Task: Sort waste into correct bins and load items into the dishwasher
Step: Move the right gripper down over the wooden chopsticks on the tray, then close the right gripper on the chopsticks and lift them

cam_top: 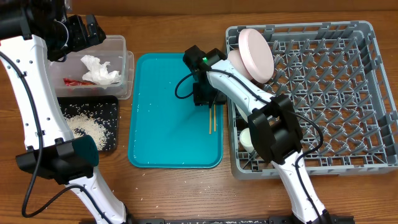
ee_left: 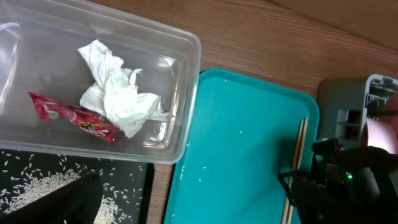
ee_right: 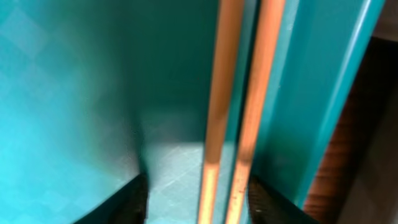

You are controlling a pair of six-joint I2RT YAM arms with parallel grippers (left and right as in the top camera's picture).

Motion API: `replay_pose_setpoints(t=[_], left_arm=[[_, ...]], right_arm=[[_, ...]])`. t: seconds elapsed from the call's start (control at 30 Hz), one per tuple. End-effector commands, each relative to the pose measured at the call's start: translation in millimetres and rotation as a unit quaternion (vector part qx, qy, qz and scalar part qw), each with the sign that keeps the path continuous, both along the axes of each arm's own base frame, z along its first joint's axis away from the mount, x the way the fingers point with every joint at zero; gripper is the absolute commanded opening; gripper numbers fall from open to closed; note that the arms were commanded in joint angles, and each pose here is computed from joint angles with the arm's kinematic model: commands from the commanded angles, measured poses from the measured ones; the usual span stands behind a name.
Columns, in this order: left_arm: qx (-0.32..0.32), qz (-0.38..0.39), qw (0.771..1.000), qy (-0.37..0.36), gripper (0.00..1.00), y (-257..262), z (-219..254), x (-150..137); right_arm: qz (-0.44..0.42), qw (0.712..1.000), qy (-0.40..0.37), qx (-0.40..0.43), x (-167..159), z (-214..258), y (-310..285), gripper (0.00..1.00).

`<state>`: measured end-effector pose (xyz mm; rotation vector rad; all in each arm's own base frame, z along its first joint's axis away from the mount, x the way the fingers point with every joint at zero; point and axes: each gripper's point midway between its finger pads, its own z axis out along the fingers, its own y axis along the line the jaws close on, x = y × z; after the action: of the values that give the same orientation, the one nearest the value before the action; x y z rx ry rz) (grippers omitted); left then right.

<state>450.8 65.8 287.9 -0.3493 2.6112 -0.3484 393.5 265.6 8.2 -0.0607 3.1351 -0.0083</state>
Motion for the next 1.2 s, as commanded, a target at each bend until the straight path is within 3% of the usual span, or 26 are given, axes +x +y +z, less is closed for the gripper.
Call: replay_pose_setpoints(t=[0.0,0.27,0.4,0.5,0.57,0.7,0.97,1.17], left_arm=[[-0.001,0.005,1.0,-0.002,1.0,-1,3,-1],[-0.001,0.005,1.0,-0.002,1.0,-1,3,-1],[-0.001,0.005,1.0,-0.002,1.0,-1,3,-1],[-0.001,0.005,1.0,-0.002,1.0,-1,3,-1],[-0.001,0.005,1.0,-0.002,1.0,-1,3,-1],[-0.001,0.005,1.0,-0.002,1.0,-1,3,-1],[-0.001,0.005,1.0,-0.002,1.0,-1,3,-1],[-0.001,0.005,1.0,-0.002,1.0,-1,3,-1]], right_arm=[[0.005,0.999,0.029,0.024,-11,-9,10,0.44],[0.024,0.998,0.039,0.041,-22,-9,26,0.13],[0.024,0.998,0.038,0.042,-22,-9,27,0.1],[0.025,0.998,0.037,0.042,-21,-7,27,0.15],[0.028,0.998,0.034,0.041,-20,-1,27,0.32],[0.029,0.999,0.011,0.028,-11,14,24,0.47],[0.049,0.998,-0.038,-0.006,5,21,21,0.5],[0.122,0.989,-0.078,-0.005,5,23,50,0.56]])
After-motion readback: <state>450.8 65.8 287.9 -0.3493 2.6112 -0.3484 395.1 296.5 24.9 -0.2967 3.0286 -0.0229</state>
